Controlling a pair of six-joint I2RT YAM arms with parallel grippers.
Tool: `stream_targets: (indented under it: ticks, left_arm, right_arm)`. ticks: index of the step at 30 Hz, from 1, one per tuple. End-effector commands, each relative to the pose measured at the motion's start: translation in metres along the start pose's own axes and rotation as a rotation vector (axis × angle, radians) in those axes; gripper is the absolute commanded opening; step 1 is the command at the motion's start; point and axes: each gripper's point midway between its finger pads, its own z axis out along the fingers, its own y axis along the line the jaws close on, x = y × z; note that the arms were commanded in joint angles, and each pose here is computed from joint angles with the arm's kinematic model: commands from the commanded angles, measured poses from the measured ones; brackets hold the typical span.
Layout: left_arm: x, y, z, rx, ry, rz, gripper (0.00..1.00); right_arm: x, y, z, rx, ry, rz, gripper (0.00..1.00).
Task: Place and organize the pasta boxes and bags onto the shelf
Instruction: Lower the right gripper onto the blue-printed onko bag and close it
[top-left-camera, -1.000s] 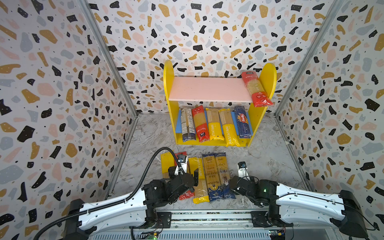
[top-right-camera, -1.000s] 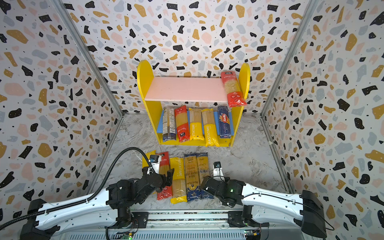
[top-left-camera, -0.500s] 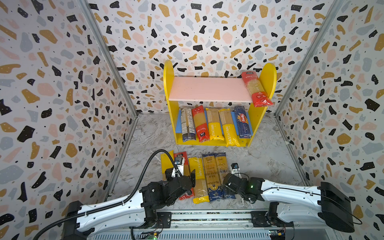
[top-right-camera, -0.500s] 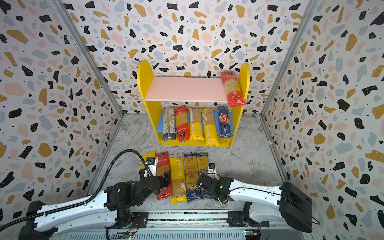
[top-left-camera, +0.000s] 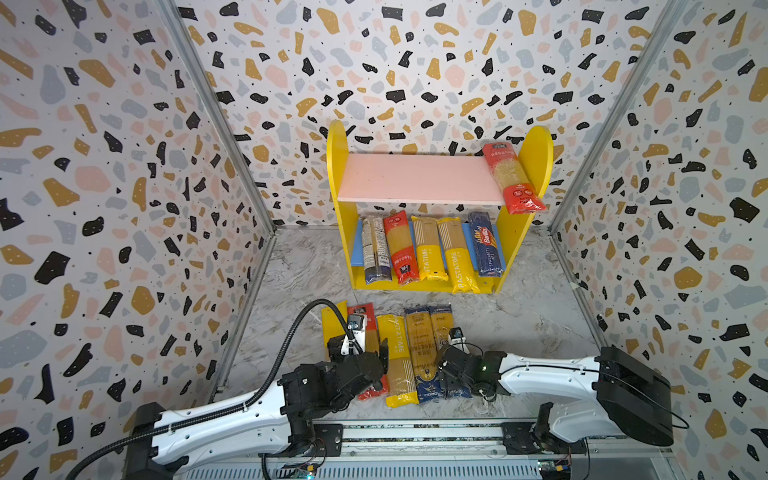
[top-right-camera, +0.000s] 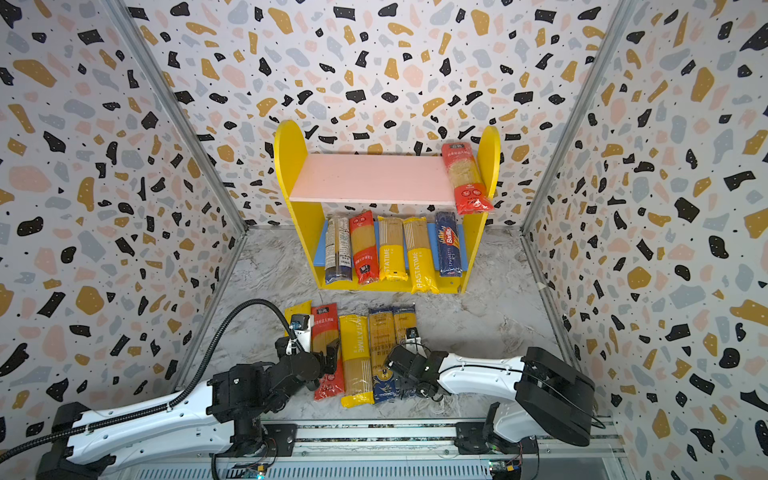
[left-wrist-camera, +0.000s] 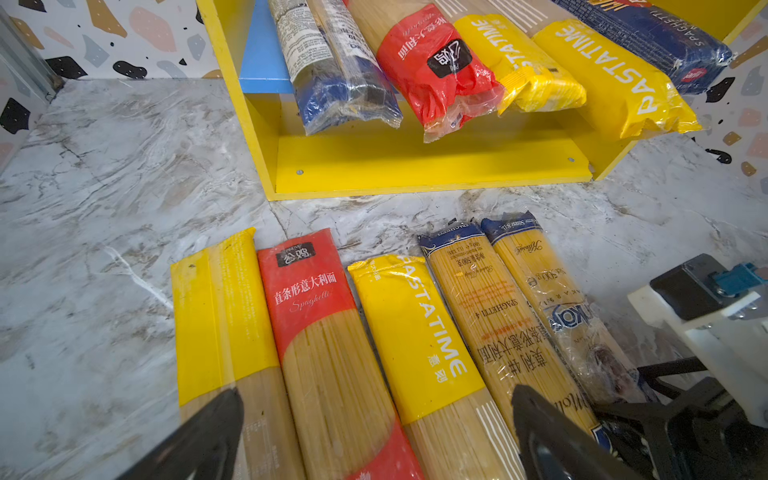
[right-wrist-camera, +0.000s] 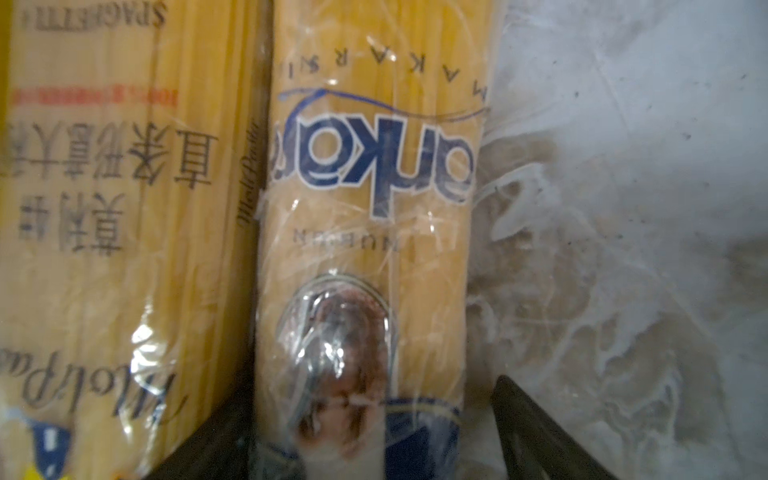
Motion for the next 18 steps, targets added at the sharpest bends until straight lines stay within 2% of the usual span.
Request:
stream_targets:
  ticks: [1, 4, 6, 8, 14, 18]
  left_arm:
    - [-0.012, 0.002, -0.005, -0.009, -0.036, -0.005, 1.0]
    - [-0.012, 0.003, -0.007, -0.008, -0.038, -0.008, 1.0]
    - [-0.013, 0.005, -0.007, -0.008, -0.041, -0.014, 1.0]
    - [-0.014, 0.005, -0.009, -0.003, -0.042, -0.019, 0.99]
    - [-0.011, 0.011, -0.008, -0.026, -0.045, -0.007, 0.99]
    - [-0.012, 0.008, -0.008, -0.022, -0.04, -0.004, 0.99]
  right_arm:
    - [0.008, 0.006, 0.007, -0.018, 0.047, 0.001, 0.86]
    - [0.015, 0.001, 0.012, -0.001, 0.073, 0.007, 0.8]
    - [0.021, -0.002, 0.016, 0.006, 0.095, 0.012, 0.64]
    - [0.026, -0.003, 0.019, 0.0, 0.11, 0.016, 0.53]
    - [0.033, -0.001, 0.018, -0.048, 0.12, 0.027, 0.29]
    - [0.032, -0.004, 0.01, -0.055, 0.112, 0.024, 0.2]
